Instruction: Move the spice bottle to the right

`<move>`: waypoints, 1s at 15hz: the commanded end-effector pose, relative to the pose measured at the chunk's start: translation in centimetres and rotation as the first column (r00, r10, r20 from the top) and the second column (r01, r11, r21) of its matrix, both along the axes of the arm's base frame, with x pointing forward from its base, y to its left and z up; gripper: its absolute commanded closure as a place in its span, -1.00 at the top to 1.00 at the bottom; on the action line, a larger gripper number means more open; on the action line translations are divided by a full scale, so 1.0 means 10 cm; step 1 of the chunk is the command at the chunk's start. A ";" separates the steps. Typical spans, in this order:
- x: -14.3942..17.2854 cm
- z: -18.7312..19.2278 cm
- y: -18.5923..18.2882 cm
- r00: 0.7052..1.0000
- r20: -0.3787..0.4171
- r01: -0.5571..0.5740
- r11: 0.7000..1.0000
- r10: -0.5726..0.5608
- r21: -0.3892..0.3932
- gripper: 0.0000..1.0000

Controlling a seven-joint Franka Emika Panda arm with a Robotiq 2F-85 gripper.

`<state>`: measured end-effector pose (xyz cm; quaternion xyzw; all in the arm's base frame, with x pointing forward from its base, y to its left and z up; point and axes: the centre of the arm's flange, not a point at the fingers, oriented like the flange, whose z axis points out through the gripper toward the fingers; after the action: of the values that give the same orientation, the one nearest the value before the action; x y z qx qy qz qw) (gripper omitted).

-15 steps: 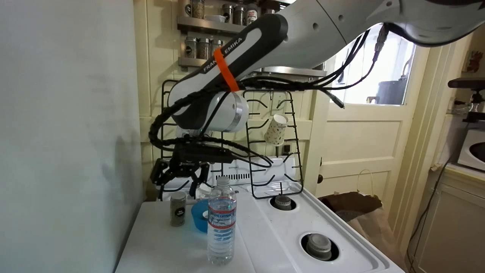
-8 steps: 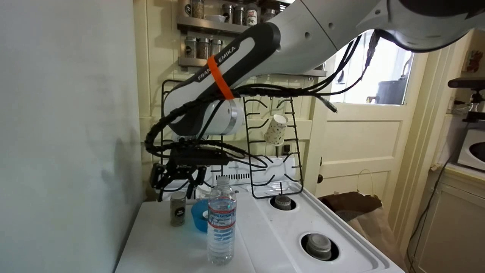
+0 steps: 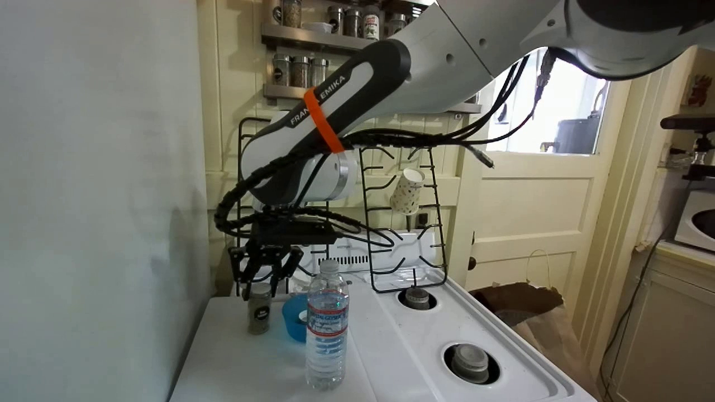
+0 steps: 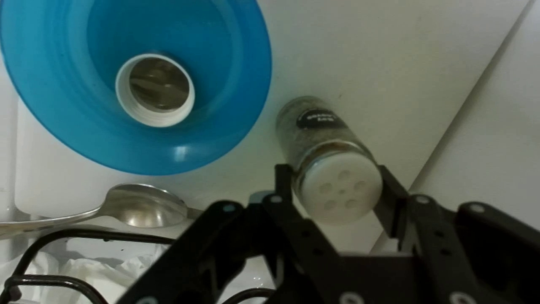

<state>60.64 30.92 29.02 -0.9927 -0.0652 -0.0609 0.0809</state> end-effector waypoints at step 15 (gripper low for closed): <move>0.00 0.58 -0.29 0.996 0.052 0.069 0.997 -0.070 0.019 -0.52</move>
<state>61.79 29.18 33.07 -0.9916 -0.0448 -0.0855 0.0857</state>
